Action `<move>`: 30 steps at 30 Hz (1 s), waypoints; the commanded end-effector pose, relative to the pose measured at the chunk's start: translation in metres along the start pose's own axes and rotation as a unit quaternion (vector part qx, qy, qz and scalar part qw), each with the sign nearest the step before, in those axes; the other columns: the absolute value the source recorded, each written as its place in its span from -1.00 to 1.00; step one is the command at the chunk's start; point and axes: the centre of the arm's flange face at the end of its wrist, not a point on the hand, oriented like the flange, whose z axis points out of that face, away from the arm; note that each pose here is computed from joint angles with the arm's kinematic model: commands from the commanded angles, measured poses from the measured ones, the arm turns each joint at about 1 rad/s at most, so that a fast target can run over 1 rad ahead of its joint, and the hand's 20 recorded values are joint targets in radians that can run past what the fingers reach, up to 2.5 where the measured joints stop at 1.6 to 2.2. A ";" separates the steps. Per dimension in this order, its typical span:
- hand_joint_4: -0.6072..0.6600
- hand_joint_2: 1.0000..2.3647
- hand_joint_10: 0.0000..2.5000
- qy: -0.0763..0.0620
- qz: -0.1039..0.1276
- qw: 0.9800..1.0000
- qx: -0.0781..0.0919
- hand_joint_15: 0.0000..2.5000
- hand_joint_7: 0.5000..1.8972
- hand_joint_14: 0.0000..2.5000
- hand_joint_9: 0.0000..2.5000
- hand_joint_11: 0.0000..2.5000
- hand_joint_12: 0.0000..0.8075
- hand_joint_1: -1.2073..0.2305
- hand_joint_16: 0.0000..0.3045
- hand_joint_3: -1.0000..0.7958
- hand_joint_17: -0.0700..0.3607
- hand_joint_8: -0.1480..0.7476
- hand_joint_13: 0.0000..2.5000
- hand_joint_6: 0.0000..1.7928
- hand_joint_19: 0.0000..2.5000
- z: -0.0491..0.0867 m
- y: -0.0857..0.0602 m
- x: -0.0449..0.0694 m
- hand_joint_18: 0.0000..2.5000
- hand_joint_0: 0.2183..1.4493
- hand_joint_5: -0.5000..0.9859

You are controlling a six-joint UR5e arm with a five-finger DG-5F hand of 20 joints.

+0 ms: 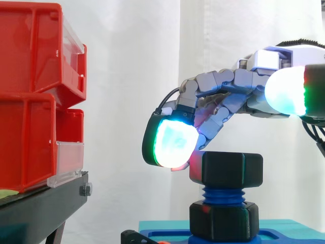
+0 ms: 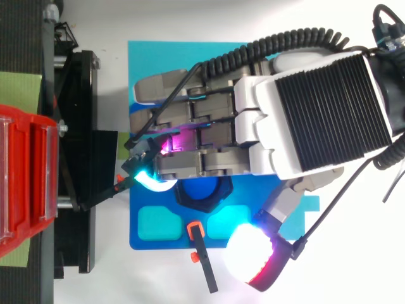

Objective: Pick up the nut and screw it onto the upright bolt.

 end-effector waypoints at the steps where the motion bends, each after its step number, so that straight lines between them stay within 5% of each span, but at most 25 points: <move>1: 0.39 -1.00 -1.00 0.004 0.002 1.000 0.001 -1.00 0.07 -1.00 -0.34 -1.00 -0.53 0.50 -0.90 -0.44 -0.51 -0.08 -0.52 -0.44 -1.00 -0.002 -0.002 0.001 -0.80 -0.61 -0.37; 20: 0.25 -1.00 -1.00 0.007 0.001 1.000 0.007 -1.00 0.54 -1.00 -0.21 -1.00 -0.62 0.48 -0.93 -0.44 -0.57 -0.04 -0.43 -0.44 -1.00 -0.014 -0.020 -0.002 -0.71 -0.56 -0.32; 30: 0.15 -1.00 -1.00 0.004 -0.002 1.000 0.006 -1.00 0.47 -1.00 -0.08 -1.00 -0.70 0.44 -0.96 -0.44 -0.61 -0.06 -0.33 -0.39 -1.00 -0.023 -0.032 -0.004 -0.60 -0.55 -0.28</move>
